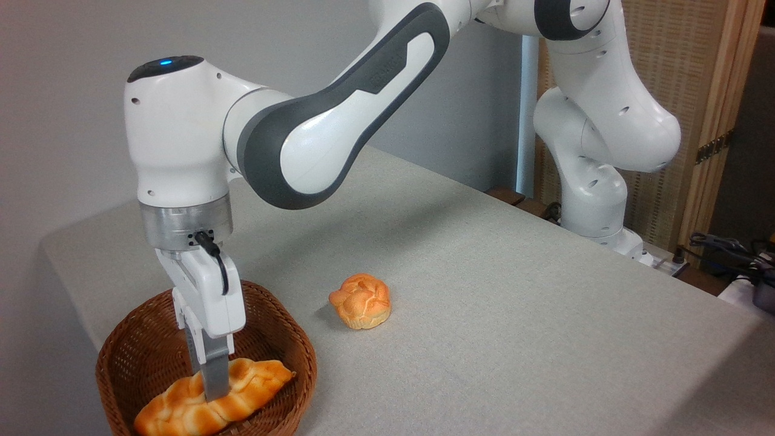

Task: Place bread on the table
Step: 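Close the gripper on the braided roll and lift it from the basket, then carry the braided roll beside the orange bun and lower it onto the table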

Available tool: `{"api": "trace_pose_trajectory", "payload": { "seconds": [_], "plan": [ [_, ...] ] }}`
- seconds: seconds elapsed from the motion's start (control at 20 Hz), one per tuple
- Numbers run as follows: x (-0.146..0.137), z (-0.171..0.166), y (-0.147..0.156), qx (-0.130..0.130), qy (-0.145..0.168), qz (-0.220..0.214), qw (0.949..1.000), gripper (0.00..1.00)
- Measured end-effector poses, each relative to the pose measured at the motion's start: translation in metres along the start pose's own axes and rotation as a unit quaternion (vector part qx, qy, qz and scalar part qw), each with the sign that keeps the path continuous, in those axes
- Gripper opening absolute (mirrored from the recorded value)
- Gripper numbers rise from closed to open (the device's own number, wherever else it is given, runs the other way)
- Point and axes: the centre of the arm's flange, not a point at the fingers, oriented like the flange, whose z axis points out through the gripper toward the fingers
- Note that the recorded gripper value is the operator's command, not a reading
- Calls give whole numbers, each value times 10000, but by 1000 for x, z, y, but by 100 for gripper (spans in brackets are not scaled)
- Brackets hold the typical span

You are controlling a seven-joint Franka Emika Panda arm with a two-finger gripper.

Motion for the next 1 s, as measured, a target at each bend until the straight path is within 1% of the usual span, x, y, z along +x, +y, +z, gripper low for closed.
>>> {"api": "trace_pose_trajectory", "payload": {
  "seconds": [0.3, 0.45, 0.6, 0.7, 0.85, 0.9, 1.0],
  "plan": [
    [0, -2, 1, -16, -15, 5, 10000, 0],
    [-3, -16, 2, -39, -61, -4, 10000, 0],
    [-14, -49, 4, -132, -224, -45, 9997, 0],
    [-27, -79, 0, -92, -260, -144, 9995, 0],
    [-52, -120, -12, 76, -199, -354, 9991, 0],
    [-60, -129, -15, 92, -215, -418, 9989, 0],
    [-76, -140, -19, 45, -320, -493, 9983, 0]
  ]
}}
